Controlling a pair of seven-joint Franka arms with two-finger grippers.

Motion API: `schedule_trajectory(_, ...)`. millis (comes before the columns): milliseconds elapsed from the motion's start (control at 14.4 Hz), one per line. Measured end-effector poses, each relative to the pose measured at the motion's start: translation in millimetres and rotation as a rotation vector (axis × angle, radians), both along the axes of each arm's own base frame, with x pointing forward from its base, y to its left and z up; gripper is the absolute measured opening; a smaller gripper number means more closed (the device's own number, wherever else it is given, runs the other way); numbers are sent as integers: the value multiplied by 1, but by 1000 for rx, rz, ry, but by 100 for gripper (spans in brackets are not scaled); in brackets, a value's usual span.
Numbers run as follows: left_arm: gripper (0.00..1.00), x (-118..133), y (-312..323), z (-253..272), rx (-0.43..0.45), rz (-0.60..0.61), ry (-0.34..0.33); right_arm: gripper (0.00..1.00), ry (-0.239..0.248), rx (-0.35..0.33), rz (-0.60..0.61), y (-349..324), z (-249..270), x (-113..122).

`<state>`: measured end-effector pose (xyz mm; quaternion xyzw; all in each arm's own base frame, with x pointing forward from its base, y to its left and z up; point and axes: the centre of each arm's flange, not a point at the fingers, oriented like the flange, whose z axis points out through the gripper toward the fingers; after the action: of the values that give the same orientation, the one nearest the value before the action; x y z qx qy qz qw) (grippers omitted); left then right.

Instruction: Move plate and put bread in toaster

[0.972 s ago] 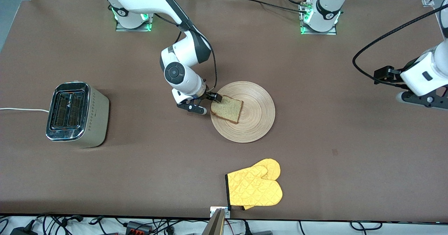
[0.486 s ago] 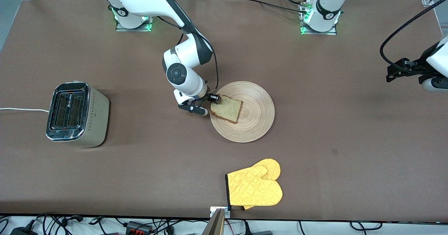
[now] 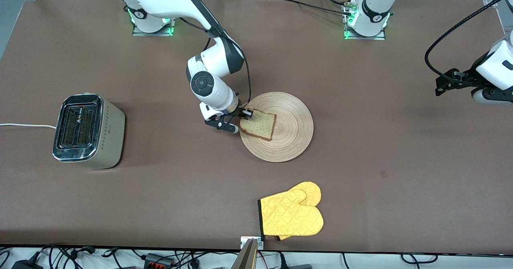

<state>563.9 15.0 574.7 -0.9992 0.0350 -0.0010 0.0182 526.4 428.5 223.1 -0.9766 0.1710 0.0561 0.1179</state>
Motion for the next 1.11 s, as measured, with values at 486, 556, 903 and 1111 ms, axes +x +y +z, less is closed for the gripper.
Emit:
schedule_trajectory(486, 100, -9, -14, 20, -1, 42, -39, 12, -13, 6, -6, -1, 6, 6)
schedule_trajectory(556, 100, -9, -14, 20, -2, 56, -39, 9, -14, 6, -7, -1, 6, 7)
schedule_trajectory(903, 100, -10, -12, 19, -2, 64, -36, 9, 15, 12, 18, 8, 34, 17)
schedule_trajectory(1111, 100, -11, -13, 18, -1, 63, -20, 7, 36, 14, 36, 5, 99, 41)
